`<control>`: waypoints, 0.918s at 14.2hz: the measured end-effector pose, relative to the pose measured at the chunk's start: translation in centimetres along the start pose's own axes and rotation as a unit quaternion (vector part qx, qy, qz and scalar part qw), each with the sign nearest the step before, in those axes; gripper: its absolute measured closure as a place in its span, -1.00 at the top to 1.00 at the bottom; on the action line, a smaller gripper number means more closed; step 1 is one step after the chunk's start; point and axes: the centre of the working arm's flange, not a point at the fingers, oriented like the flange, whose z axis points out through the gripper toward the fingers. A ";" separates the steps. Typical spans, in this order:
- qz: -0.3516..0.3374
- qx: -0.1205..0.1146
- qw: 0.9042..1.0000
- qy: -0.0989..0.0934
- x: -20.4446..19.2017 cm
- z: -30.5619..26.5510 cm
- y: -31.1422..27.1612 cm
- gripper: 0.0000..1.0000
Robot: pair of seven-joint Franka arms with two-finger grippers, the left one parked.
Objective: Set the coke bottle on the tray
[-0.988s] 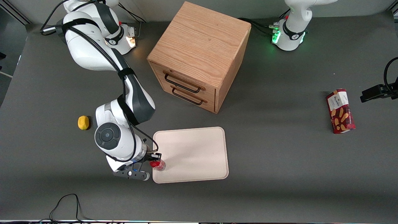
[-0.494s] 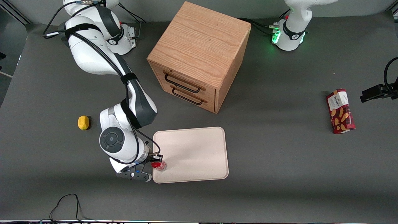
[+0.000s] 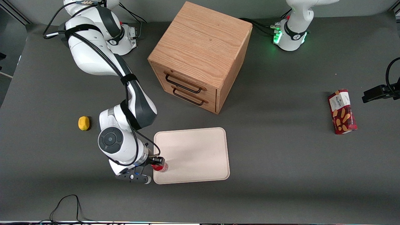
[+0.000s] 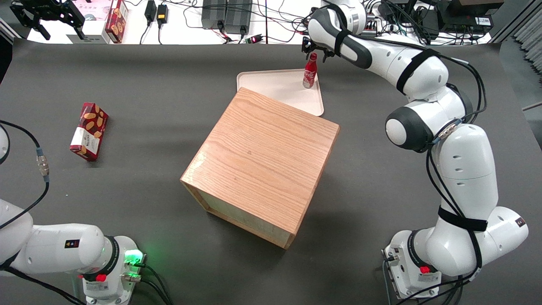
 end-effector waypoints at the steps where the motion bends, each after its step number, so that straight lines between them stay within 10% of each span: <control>1: 0.000 0.000 1.000 0.001 0.0 -0.1 0.0 0.81; 7: 0.004 -0.004 1.000 -0.005 0.2 -0.5 0.5 1.00; 13: 0.010 -0.031 0.998 -0.060 0.8 -5.0 5.4 1.00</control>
